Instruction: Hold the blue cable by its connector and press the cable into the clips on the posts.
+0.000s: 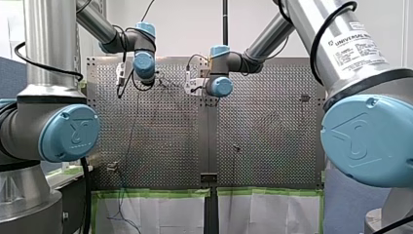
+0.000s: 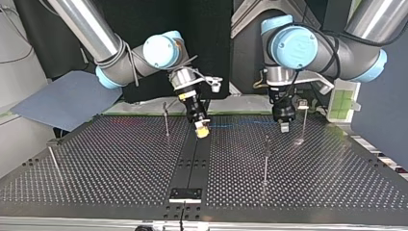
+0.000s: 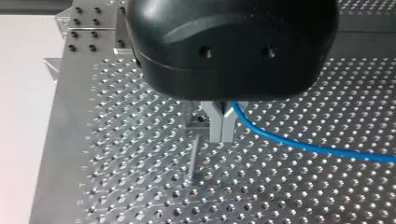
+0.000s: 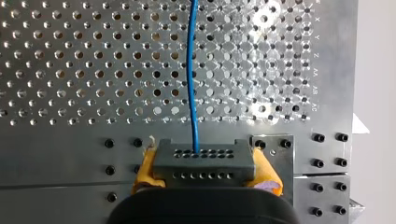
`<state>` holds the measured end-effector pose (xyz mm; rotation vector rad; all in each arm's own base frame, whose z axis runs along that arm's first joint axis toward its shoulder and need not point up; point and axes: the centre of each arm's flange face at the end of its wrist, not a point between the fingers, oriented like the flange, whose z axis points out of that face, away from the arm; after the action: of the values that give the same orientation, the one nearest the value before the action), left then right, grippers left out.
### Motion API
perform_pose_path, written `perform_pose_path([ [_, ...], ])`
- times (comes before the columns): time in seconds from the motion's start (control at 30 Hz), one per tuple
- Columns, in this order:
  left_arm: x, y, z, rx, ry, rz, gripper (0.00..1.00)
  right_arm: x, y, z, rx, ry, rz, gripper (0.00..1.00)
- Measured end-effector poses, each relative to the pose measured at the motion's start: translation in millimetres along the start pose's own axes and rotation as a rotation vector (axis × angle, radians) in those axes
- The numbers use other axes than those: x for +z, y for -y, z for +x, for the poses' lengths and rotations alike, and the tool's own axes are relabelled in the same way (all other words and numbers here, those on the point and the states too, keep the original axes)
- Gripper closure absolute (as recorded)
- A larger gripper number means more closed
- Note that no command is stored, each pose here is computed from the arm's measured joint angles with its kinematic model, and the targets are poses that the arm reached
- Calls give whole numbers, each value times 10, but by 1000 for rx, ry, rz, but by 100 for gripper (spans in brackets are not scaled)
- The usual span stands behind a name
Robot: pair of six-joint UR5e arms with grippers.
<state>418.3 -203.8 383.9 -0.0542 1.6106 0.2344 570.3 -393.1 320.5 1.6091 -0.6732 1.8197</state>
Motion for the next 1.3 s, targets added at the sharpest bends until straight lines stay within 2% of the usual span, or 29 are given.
perform_pose_path([
  [0.33,99,6,95,0,-16,-21,100,173,6,-108,19,13,7,100],
  [0.57,205,-2,49,-12,-5,-33,100,285,-63,-49,37,-2,6,100],
  [0.77,303,21,57,-14,-11,-36,100,330,-72,-34,38,-5,8,100],
  [1.03,421,-47,15,-23,-6,-55,100,391,-76,18,42,-17,9,100],
  [1.3,547,-33,116,-21,-34,-54,100,445,-73,-110,42,12,8,100],
])
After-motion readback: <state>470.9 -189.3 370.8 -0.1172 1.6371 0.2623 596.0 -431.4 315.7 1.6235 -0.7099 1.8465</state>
